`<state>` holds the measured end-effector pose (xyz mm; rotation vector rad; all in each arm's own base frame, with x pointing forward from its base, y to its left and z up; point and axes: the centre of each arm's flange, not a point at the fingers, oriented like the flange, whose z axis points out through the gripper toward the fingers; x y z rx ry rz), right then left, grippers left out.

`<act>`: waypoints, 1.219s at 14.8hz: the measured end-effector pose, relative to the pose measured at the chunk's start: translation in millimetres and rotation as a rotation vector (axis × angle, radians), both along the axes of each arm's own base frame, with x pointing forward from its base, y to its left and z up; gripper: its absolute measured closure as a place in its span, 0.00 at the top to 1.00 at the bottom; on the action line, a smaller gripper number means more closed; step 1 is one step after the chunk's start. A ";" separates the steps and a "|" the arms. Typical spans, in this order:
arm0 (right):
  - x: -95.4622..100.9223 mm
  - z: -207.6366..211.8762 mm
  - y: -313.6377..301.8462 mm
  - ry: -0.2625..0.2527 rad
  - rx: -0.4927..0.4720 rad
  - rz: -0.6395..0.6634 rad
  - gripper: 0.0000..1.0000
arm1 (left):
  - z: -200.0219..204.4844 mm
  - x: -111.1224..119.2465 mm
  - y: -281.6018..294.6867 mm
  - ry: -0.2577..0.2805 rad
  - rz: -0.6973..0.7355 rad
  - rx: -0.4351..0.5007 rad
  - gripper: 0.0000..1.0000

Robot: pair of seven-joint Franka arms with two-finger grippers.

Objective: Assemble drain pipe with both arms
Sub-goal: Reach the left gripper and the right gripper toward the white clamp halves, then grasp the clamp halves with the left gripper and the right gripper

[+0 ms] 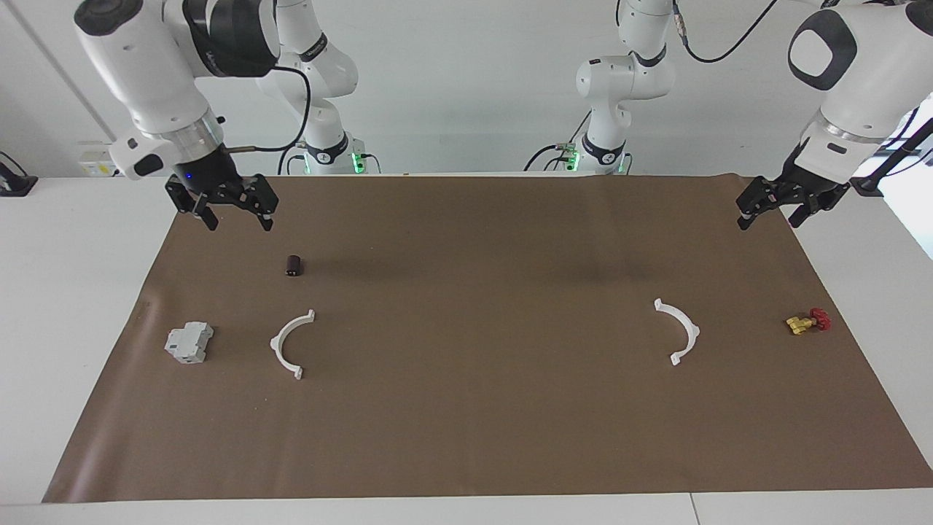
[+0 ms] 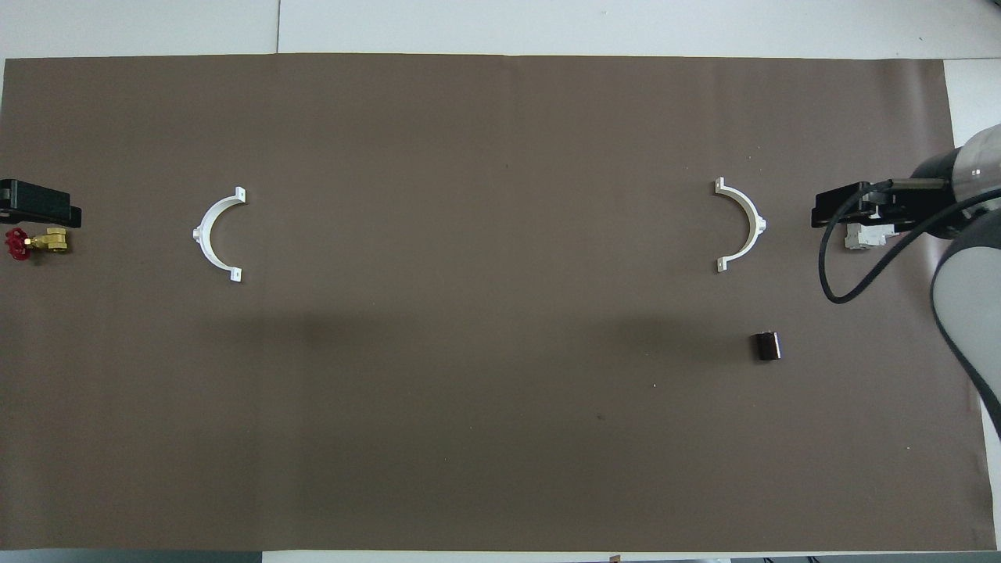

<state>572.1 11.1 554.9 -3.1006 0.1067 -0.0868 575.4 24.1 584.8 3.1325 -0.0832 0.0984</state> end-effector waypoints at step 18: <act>74.7 -242.6 -16.3 0.024 -0.021 0.111 0.65 | -256.8 50.3 -18.7 -0.052 -0.029 0.030 0.99</act>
